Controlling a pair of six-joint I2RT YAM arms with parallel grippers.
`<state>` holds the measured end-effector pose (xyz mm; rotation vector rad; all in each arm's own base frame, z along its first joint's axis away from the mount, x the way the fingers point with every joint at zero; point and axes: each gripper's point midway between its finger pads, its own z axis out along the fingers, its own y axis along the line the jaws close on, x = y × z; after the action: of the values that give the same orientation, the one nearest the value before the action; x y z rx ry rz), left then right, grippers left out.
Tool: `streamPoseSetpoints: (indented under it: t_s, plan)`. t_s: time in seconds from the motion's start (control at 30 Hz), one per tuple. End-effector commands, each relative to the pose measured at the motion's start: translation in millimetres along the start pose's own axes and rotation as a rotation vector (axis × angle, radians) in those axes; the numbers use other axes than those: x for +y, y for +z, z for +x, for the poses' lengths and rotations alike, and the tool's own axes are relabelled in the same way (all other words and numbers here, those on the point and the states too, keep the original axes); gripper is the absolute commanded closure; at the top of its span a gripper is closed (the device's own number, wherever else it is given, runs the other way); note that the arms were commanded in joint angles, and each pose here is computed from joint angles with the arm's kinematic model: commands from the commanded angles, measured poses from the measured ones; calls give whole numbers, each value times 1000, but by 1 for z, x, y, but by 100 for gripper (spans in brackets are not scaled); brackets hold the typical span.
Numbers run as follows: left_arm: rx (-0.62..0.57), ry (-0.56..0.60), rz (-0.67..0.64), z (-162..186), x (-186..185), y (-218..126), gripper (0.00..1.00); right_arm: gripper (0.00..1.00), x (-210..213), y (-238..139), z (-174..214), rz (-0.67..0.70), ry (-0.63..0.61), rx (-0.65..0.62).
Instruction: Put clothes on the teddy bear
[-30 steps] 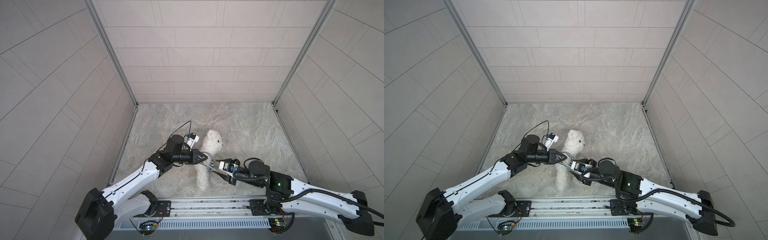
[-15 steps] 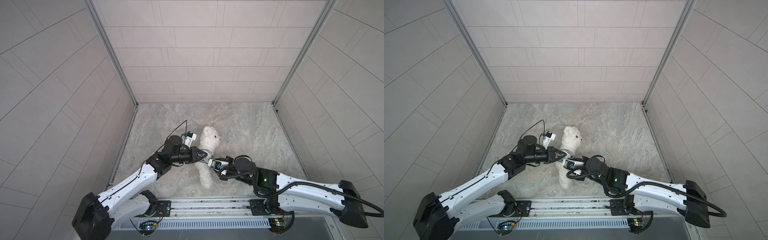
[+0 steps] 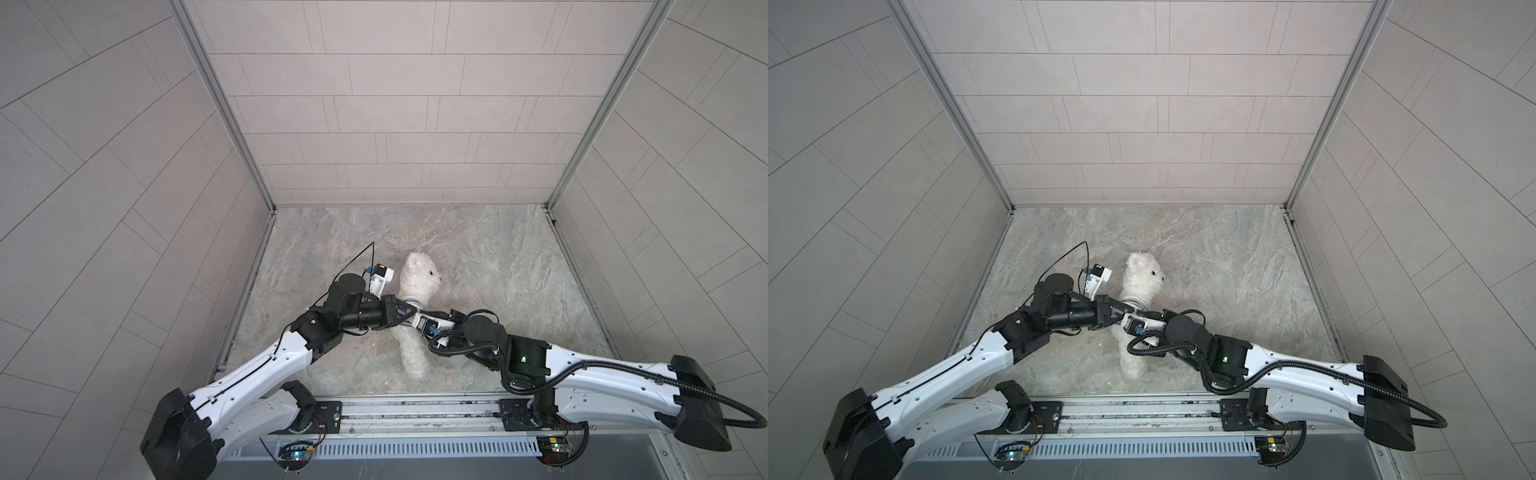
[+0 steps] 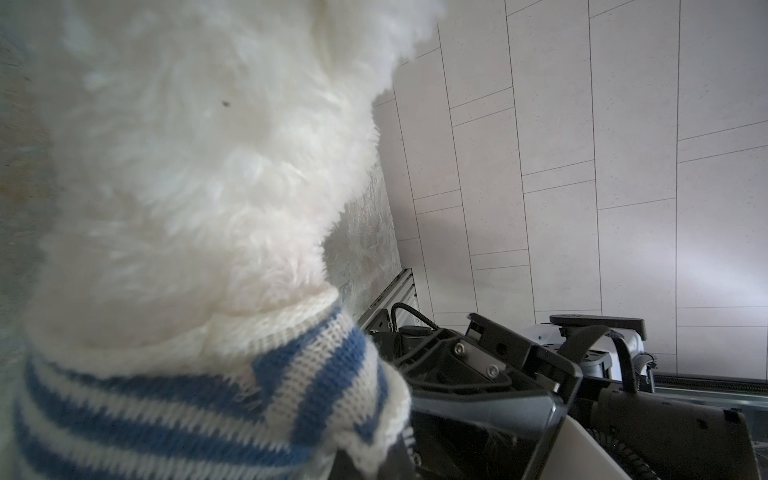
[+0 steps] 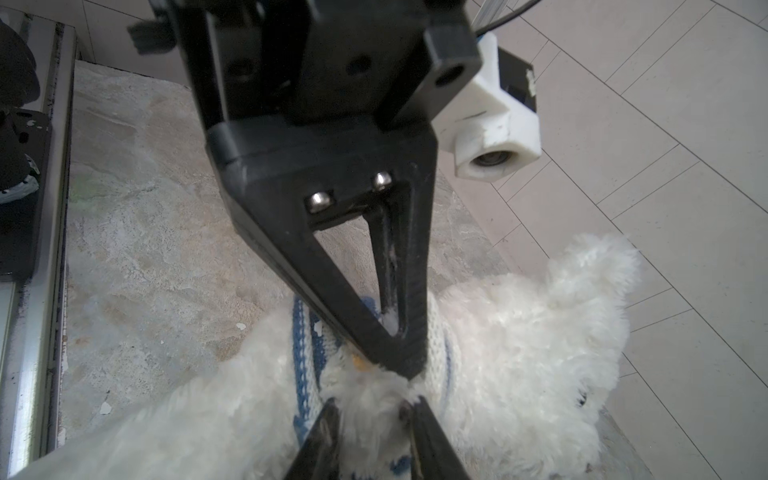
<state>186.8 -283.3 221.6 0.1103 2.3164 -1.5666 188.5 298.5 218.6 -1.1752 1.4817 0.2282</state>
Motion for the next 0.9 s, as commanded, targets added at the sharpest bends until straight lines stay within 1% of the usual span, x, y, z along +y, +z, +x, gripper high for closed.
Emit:
streamPoseSetpoints:
  t_s: [0.0, 0.17, 0.23, 0.27, 0.3, 0.33, 0.37, 0.4, 0.43, 0.5, 0.57, 0.6, 0.67, 0.73, 0.87]
  plan:
    - [-13, 51, 83, -1, -29, -5, 100, 74, -13, -1, -9, 64, -3, -20]
    - [-27, 52, 105, -3, -38, -8, 100, 78, -14, 1, -6, 74, -13, 3]
    - [-30, 57, 116, -3, -43, -9, 100, 85, -15, 2, -3, 83, -15, 16]
    - [-30, 62, 119, -3, -45, -9, 100, 96, -16, 2, 0, 88, -15, 28]
    - [-31, 68, 120, -3, -47, -10, 100, 100, -16, 2, 3, 95, -13, 43]
    - [-28, 71, 113, -2, -45, -10, 100, 100, -18, 2, 5, 103, -13, 50]
    - [-22, 80, 98, -1, -42, -11, 100, 100, -24, -1, -8, 113, -7, 29]
    - [-17, 98, 72, 1, -38, -12, 100, 100, -26, -3, -12, 112, -2, 23]
    - [-11, 125, 35, 2, -32, -14, 94, 100, -27, -4, -15, 114, 9, 16]
    - [-2, 205, -84, 5, -13, -21, 72, 100, -30, -9, -22, 110, 36, -3]
    - [-3, 265, -172, 8, 4, -30, 52, 100, -35, -13, -28, 116, 73, -5]
    - [-19, 302, -206, 7, 10, -36, 45, 100, -38, -15, -30, 116, 99, 1]
    - [-53, 371, -231, 9, 16, -44, 35, 100, -43, -18, -38, 103, 150, 4]
    - [-95, 428, -259, 10, 22, -50, 31, 100, -47, -19, -44, 96, 205, 7]
    - [-181, 484, -253, 6, 20, -53, 32, 100, -49, -20, -55, 67, 263, 14]
